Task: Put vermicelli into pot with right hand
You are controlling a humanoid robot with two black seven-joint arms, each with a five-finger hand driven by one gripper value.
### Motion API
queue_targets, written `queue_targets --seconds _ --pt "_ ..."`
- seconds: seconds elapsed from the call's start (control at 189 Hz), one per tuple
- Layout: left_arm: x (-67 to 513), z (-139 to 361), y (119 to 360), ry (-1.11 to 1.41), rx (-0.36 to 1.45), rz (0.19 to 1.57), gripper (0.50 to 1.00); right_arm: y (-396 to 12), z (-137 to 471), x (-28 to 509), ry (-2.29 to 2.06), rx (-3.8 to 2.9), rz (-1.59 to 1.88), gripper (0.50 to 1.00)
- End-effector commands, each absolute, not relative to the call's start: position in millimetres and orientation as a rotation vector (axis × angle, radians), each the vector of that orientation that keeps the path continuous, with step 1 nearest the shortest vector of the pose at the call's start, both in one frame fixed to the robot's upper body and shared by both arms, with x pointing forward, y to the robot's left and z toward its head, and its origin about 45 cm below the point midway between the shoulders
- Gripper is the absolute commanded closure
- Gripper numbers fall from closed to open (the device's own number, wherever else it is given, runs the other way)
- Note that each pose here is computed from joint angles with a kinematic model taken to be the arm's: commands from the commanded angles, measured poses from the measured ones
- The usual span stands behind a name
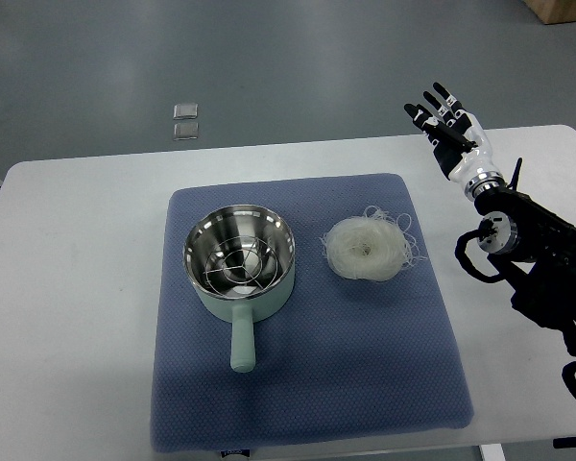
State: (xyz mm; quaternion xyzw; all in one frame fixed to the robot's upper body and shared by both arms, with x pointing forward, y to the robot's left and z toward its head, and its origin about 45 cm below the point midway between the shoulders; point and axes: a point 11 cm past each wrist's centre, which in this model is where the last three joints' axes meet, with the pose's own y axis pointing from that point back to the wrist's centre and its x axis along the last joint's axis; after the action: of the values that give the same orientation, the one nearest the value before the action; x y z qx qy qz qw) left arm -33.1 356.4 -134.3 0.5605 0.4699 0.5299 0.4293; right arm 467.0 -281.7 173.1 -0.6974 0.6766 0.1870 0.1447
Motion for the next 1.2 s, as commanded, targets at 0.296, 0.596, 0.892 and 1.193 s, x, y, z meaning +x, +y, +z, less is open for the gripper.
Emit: queue_targets --seconds 0.296,0.596,0.892,1.193 --pt "-33 -134 356 1.173 1.399 1.323 0.5 -287 190 470 1.932 -2.17 0.379 0.579" --pt "-32 -134 356 1.171 1.398 1.323 0.5 -304 226 456 1.712 -2.807 -0.289 0.581" --pt "-31 -134 356 1.17 1.397 1.324 0.5 -303 267 427 1.152 -3.293 -0.866 0.581" --pt "-31 -134 356 1.17 1.397 1.324 0.5 -247 268 412 0.426 -3.534 -1.513 0.581"
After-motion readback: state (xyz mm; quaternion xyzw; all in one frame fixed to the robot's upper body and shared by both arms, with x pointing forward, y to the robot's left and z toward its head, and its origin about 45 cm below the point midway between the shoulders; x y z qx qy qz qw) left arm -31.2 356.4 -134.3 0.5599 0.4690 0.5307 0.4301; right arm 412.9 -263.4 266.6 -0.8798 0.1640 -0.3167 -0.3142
